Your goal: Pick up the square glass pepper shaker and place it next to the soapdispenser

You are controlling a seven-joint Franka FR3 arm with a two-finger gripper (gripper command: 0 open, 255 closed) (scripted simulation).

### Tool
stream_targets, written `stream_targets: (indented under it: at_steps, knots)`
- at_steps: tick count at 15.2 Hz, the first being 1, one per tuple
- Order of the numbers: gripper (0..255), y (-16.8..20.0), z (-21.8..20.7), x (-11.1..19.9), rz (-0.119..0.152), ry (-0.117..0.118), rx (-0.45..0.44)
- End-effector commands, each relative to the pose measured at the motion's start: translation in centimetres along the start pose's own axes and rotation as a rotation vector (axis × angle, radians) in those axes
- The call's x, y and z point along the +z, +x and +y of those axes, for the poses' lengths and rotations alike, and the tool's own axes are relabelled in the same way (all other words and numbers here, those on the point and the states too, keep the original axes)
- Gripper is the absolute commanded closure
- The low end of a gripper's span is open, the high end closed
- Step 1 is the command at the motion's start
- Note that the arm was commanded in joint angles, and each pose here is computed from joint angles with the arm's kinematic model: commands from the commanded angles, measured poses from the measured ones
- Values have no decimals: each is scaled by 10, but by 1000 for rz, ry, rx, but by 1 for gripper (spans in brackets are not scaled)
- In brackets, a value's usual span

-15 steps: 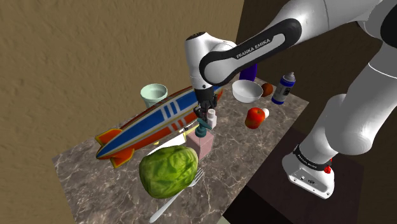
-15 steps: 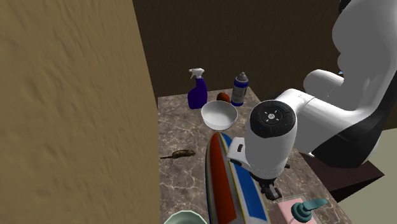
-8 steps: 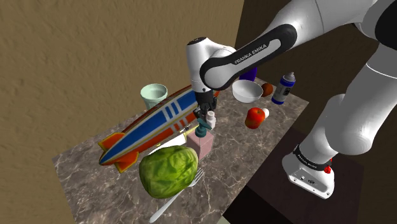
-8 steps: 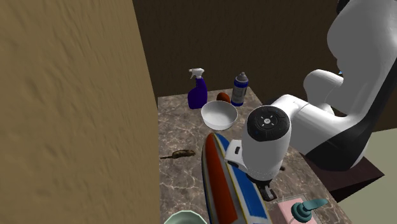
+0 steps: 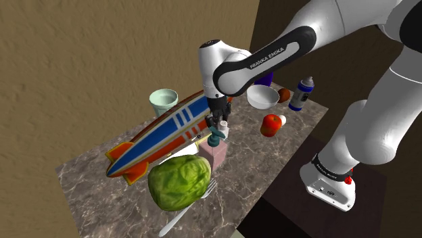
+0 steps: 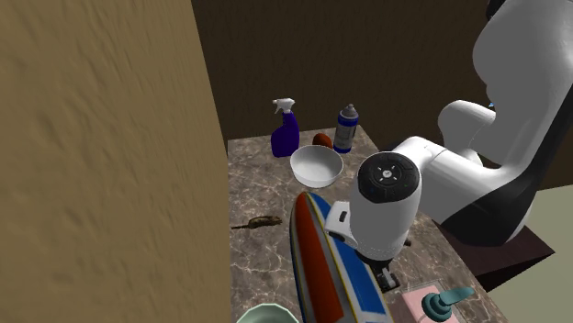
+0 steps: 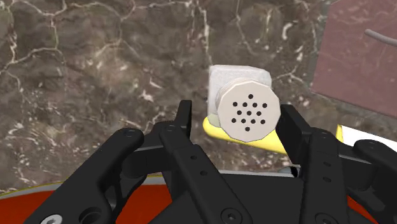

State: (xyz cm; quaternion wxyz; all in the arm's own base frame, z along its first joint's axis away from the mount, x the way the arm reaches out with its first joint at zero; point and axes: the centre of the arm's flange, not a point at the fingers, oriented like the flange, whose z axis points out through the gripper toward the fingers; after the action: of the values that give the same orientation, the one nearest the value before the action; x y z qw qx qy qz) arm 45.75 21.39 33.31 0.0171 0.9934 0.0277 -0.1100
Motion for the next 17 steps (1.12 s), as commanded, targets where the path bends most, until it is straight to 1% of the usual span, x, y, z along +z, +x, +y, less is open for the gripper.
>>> stream_targets:
  at_steps: [1, 4, 5, 9, 17]
  knots:
    - [0, 4, -3, 23, -29, -3, -9]
    - [0, 3, -9, 21, -30, -3, -9]
    - [0, 3, -6, 21, -29, -3, -9]
    - [0, 4, -6, -29, -29, -3, -9]
    - [0, 4, -6, -29, -29, -3, -9]
